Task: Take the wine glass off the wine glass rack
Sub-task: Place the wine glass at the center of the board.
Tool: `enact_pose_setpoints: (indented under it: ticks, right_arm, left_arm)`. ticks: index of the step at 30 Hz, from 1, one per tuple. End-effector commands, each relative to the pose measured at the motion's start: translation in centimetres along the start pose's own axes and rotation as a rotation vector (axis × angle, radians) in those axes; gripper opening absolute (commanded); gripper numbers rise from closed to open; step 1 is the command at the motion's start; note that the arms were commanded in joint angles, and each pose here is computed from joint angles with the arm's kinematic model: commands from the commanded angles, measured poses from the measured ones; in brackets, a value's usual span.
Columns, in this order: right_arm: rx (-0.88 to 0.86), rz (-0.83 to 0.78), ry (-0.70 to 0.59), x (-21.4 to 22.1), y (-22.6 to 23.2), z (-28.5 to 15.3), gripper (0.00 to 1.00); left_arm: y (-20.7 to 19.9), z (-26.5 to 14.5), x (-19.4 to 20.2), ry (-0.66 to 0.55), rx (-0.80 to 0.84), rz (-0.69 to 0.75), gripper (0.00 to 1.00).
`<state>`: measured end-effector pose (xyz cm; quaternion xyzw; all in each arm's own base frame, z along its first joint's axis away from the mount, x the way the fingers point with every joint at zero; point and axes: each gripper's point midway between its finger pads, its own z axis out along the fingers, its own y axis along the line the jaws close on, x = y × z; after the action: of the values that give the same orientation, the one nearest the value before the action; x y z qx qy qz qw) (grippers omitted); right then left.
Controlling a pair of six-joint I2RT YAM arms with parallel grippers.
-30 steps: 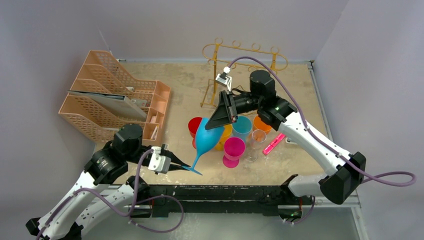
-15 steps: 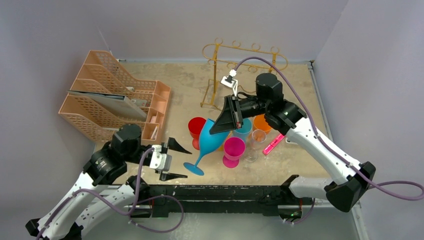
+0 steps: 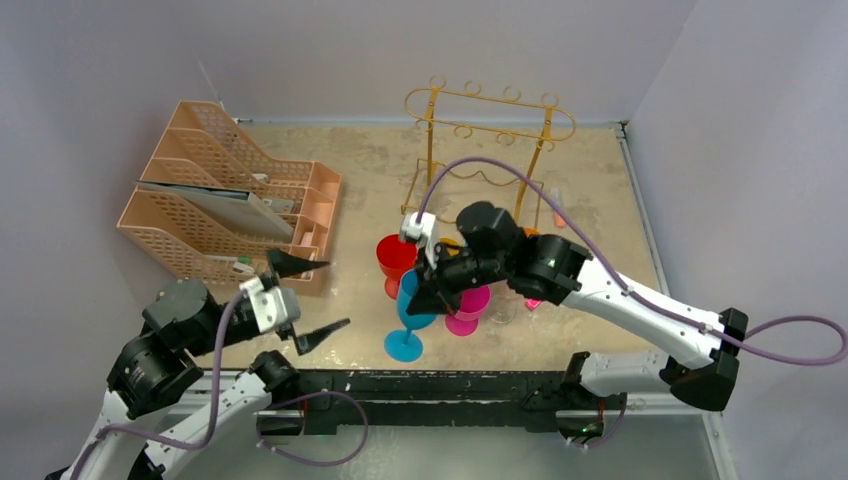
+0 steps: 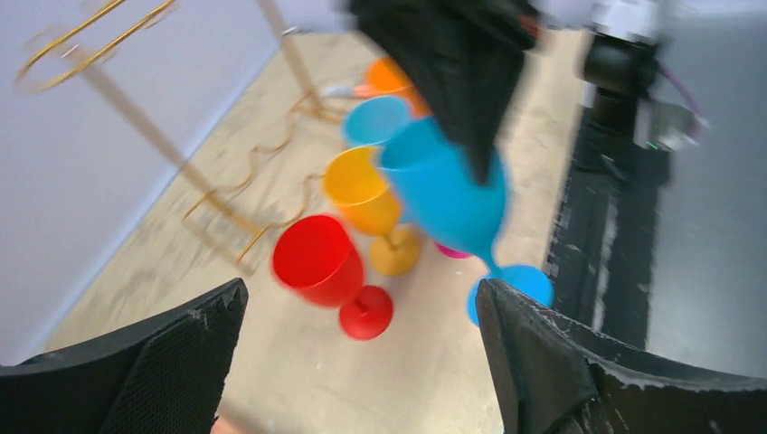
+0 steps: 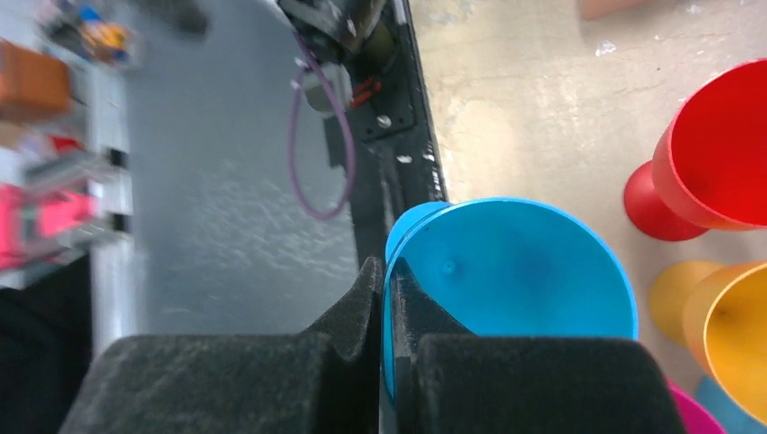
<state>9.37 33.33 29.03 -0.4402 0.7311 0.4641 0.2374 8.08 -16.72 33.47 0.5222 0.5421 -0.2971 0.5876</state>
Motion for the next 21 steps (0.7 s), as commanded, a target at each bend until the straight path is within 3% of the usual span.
enact_pose_setpoints:
  ticks: [1, 3, 9, 17, 21]
  right_arm:
    - [0.183, -0.321, 0.060, 2.4, -3.1, 2.1, 0.00]
    - [0.229, -0.392, 0.067, 3.2, -4.4, 3.3, 0.00]
    - [0.328, -0.518, 0.085, 5.7, -7.7, 6.5, 0.00]
    - [0.388, -0.527, 0.044, 6.4, -9.8, 8.8, 0.00]
    - [0.402, -0.523, 0.066, 6.3, -9.8, 8.2, 0.16]
  left_arm:
    - [7.0, -2.2, 0.4, 0.043, -0.473, -0.258, 0.98]
    - [8.4, -2.3, 1.2, 0.097, -0.569, -0.369, 0.99]
    - [9.1, 0.8, 3.1, 0.313, -0.582, -0.606, 0.96]
    - [10.2, 0.9, 4.0, 0.316, -0.684, -0.671, 0.98]
    - [10.4, 0.2, 4.6, 0.368, -0.726, -0.690, 0.99]
